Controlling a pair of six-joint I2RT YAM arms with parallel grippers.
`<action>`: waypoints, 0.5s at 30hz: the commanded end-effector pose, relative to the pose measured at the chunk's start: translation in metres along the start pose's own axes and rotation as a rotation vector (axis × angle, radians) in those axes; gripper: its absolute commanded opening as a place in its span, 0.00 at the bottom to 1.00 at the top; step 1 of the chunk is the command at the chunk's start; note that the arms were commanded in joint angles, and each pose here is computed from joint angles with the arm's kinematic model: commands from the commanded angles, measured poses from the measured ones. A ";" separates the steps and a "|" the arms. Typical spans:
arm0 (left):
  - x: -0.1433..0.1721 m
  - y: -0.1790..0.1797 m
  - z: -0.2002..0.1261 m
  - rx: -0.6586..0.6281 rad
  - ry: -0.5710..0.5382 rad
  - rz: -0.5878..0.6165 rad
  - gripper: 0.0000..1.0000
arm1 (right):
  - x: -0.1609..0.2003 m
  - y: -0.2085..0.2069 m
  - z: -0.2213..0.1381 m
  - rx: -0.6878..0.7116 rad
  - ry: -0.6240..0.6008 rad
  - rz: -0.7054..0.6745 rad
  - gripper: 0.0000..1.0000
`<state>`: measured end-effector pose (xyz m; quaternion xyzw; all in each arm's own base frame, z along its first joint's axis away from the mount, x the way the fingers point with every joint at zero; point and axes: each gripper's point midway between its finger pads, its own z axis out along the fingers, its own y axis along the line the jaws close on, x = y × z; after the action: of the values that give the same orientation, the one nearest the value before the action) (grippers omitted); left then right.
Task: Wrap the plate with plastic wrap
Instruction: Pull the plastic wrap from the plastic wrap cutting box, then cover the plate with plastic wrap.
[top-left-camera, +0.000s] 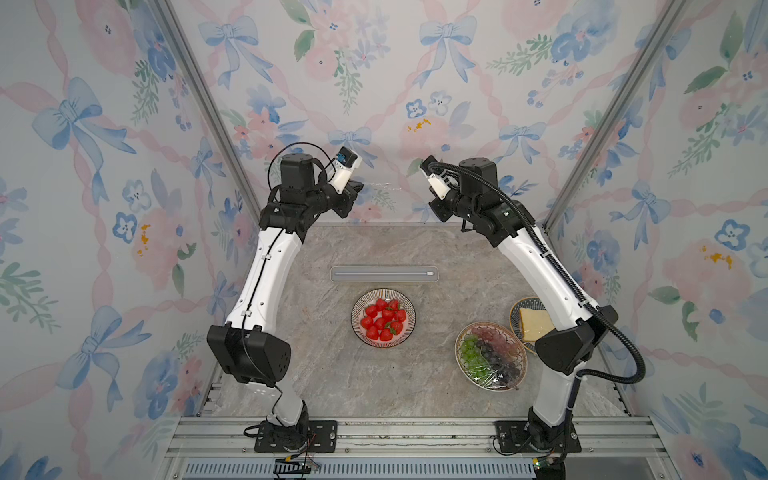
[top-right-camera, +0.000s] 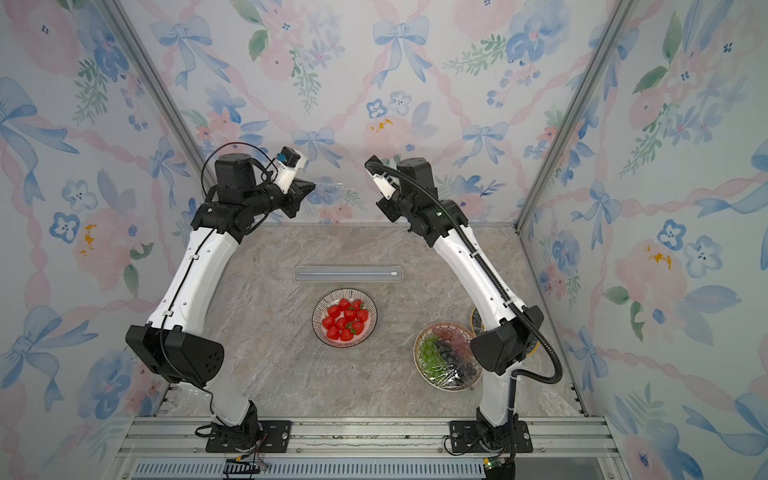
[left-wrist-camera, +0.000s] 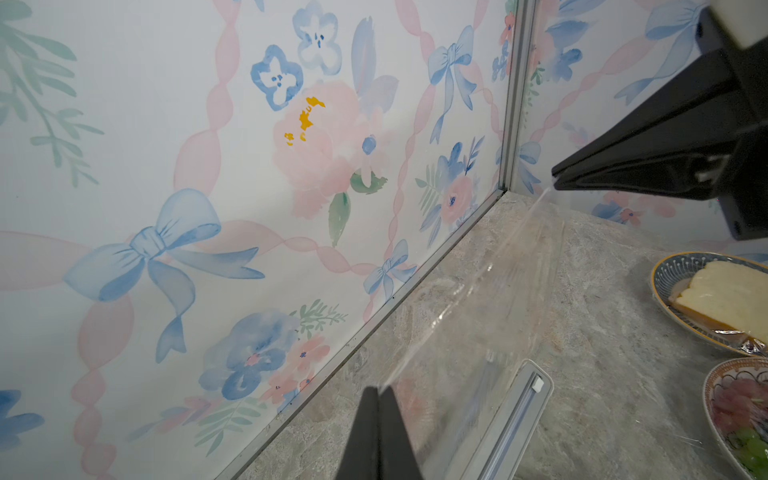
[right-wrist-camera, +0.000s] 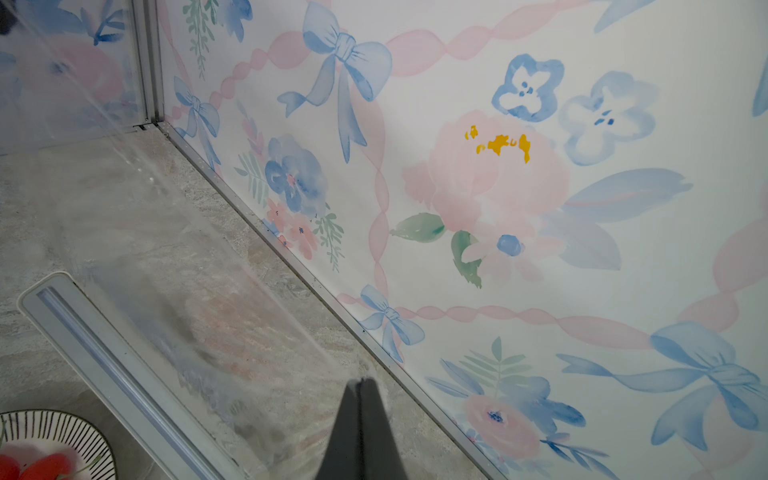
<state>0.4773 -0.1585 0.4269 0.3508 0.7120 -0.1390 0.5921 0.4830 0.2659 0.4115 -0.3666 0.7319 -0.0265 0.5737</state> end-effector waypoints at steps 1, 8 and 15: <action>0.011 0.011 0.012 -0.028 0.010 0.011 0.00 | 0.002 -0.011 0.006 0.043 -0.009 0.048 0.00; 0.014 0.006 0.004 -0.034 0.019 0.005 0.00 | 0.001 0.001 -0.001 0.007 -0.019 0.042 0.00; 0.035 -0.029 -0.036 -0.073 0.074 -0.016 0.00 | 0.013 0.035 -0.039 -0.066 0.003 0.058 0.00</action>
<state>0.4541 -0.1525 0.3821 0.3392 0.7458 -0.1297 0.5585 0.4601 0.2719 0.3700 -0.3772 0.7535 -0.0022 0.5384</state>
